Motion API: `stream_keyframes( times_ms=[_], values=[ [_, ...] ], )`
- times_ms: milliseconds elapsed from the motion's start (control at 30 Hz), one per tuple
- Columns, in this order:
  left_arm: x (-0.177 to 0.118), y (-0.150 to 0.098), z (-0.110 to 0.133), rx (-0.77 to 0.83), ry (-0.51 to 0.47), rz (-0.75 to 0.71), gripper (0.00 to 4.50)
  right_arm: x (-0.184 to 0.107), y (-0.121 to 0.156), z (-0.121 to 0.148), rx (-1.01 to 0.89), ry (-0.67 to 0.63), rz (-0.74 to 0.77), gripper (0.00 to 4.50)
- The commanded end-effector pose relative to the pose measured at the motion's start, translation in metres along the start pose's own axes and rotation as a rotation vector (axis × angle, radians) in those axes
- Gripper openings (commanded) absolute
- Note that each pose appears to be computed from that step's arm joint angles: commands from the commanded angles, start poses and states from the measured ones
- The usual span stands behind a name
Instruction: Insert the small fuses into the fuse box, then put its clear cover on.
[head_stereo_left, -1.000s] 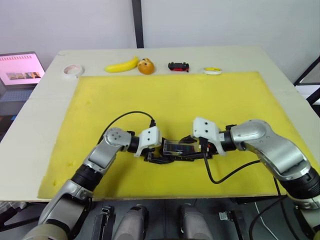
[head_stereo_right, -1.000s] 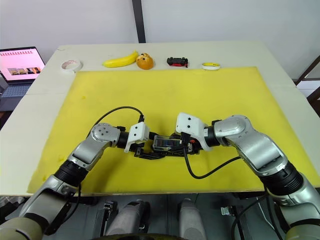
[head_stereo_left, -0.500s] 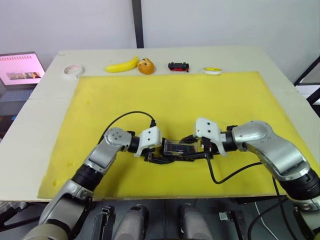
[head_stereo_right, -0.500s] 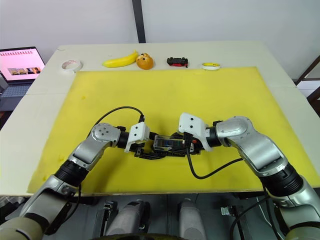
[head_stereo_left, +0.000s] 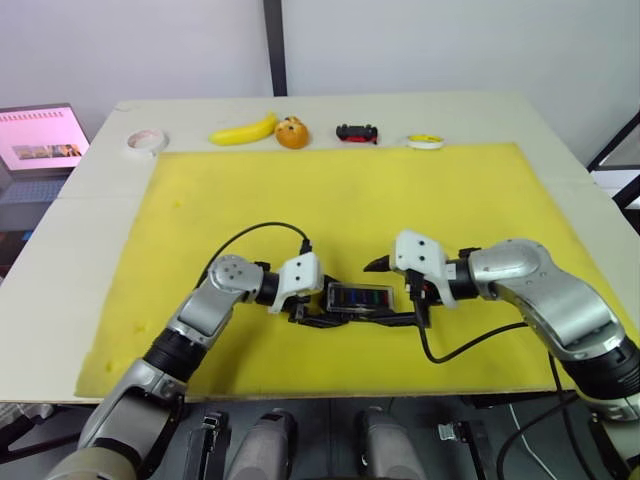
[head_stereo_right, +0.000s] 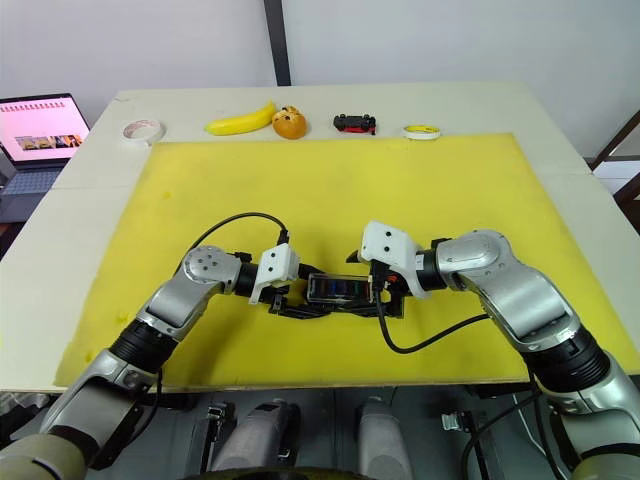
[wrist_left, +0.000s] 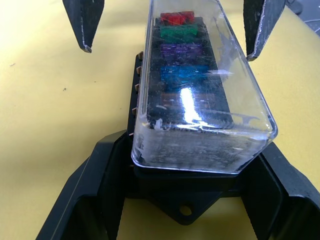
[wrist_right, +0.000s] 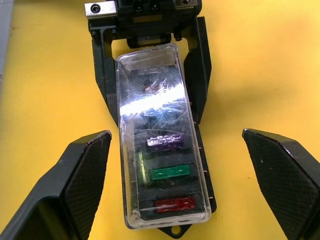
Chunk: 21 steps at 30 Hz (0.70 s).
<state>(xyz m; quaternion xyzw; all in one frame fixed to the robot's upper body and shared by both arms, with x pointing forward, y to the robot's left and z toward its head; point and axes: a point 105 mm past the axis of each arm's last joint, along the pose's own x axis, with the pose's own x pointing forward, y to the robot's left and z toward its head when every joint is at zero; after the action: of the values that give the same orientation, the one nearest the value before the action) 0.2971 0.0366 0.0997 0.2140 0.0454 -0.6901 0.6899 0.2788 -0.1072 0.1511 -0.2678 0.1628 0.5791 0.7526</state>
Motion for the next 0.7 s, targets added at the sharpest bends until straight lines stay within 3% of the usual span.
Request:
stream_keyframes(
  times_ms=[33,300,400,633,700],
  values=[
    [0.001,0.001,0.009,0.031,-0.02,-0.003,2.57,-0.008,-0.001,0.016,-0.053,-0.035,-0.028,4.49],
    [0.001,0.003,0.009,0.031,-0.018,-0.003,2.57,-0.015,0.01,0.037,0.007,-0.206,0.022,4.49],
    [0.002,0.003,0.009,0.029,-0.021,0.001,2.57,-0.006,0.016,0.039,0.037,-0.254,0.039,3.56],
    [0.001,0.003,0.009,0.028,-0.019,0.005,2.57,0.007,0.014,0.033,0.084,-0.27,0.006,0.15],
    [0.001,0.003,0.008,0.027,-0.018,0.006,2.57,0.01,0.012,0.029,0.091,-0.259,-0.006,0.06]
  ],
)
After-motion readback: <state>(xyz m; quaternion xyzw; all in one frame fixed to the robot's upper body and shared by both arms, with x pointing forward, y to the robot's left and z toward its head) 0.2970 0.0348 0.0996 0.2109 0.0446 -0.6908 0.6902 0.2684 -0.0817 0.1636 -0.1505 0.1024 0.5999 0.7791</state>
